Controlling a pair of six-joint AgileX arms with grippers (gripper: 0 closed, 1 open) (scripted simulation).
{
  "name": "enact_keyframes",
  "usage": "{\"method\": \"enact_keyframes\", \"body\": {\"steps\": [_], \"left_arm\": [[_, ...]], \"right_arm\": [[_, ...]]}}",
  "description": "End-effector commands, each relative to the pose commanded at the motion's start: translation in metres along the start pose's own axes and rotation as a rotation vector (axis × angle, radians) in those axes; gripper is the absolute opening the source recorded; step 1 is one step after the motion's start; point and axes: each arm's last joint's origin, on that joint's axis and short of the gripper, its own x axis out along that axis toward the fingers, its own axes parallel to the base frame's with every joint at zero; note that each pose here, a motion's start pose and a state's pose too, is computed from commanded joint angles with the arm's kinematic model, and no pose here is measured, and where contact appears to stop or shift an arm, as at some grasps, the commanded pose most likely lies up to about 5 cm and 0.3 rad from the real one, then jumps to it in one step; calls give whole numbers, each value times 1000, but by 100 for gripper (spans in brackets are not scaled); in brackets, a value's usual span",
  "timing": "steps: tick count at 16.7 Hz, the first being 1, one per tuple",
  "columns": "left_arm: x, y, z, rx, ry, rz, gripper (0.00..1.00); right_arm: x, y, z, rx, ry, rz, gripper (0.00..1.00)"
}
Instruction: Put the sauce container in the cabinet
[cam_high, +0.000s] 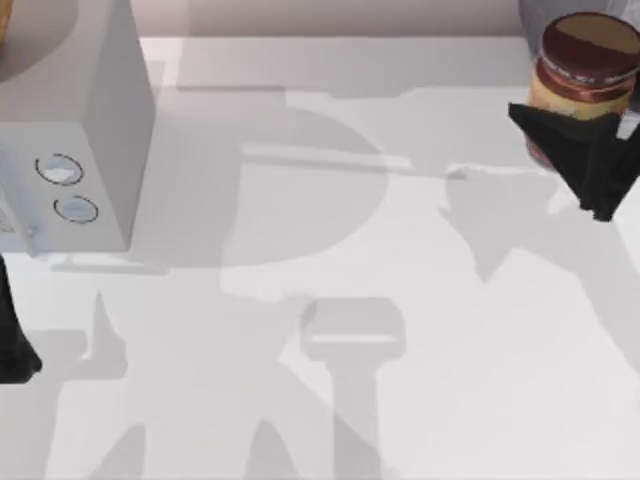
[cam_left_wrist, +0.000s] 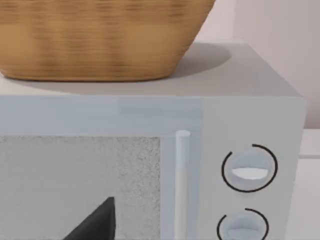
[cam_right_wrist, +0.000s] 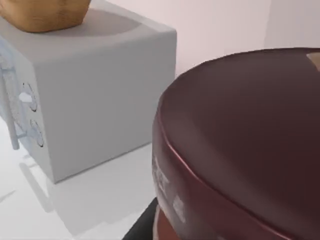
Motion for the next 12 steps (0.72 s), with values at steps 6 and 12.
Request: {"method": "enact_keyframes", "body": {"steps": [6, 12], "left_arm": [[0, 0, 0, 0, 0, 0, 100], [0, 0, 0, 0, 0, 0, 100]], "right_arm": [[-85, 47, 12, -83, -149, -331, 0], [-127, 83, -82, 39, -125, -694, 0]]}}
